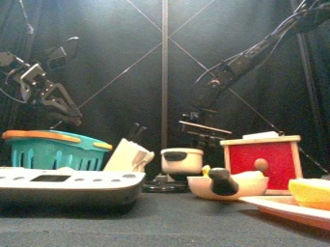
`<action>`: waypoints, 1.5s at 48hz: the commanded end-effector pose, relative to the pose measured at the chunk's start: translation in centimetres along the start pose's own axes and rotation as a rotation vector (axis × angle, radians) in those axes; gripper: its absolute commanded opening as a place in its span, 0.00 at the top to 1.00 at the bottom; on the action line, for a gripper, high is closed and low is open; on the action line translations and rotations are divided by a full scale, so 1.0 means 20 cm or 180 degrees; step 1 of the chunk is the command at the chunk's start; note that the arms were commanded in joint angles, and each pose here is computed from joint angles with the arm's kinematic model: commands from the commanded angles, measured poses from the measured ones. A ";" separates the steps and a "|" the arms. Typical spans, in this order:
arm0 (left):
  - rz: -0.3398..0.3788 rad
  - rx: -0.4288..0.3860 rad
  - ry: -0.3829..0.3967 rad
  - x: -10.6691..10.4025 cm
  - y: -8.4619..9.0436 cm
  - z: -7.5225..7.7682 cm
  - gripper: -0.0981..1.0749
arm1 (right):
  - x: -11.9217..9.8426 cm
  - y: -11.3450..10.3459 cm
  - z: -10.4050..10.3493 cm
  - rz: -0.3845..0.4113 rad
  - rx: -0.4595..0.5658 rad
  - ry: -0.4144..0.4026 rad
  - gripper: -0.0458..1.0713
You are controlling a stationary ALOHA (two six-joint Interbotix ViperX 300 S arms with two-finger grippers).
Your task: Place pot to top of table
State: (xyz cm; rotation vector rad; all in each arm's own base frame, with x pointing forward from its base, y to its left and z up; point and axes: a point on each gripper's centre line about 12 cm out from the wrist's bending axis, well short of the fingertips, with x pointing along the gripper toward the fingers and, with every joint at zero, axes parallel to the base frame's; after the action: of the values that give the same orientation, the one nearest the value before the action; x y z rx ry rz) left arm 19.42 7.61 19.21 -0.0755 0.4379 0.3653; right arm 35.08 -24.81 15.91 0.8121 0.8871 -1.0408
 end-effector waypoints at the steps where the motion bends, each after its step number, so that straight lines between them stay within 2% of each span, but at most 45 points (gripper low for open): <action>1: 0.0009 0.0001 -0.0034 0.00 0.00 0.02 0.20 | -0.04 -0.02 0.09 0.0049 0.0081 -0.0137 0.65; 23: 0.0009 0.0006 -0.0034 0.00 0.00 0.02 0.20 | 0.01 -0.08 0.13 -0.0025 0.0127 -0.0152 0.62; 38: 0.0009 0.0006 -0.0034 0.00 0.00 0.02 0.20 | 0.01 -0.07 0.13 -0.0024 0.0115 -0.0159 0.41; 46: 0.0009 0.0006 -0.0029 0.00 0.00 0.02 0.20 | 0.00 -0.07 0.14 -0.0015 0.0111 -0.0178 0.33; 63: 0.0009 0.0006 -0.0024 0.00 0.00 0.01 0.20 | -0.08 -0.03 0.22 -0.0020 0.0054 -0.0326 0.32; 72: 0.0009 0.0006 -0.0029 0.00 0.00 0.01 0.20 | -0.11 0.00 0.23 0.0002 0.0012 -0.0356 0.32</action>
State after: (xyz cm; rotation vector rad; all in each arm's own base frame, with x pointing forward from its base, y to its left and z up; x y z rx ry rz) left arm 19.34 7.58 19.04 -0.0778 0.4422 0.3656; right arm 35.12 -28.09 17.04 0.7625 0.8590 -1.0939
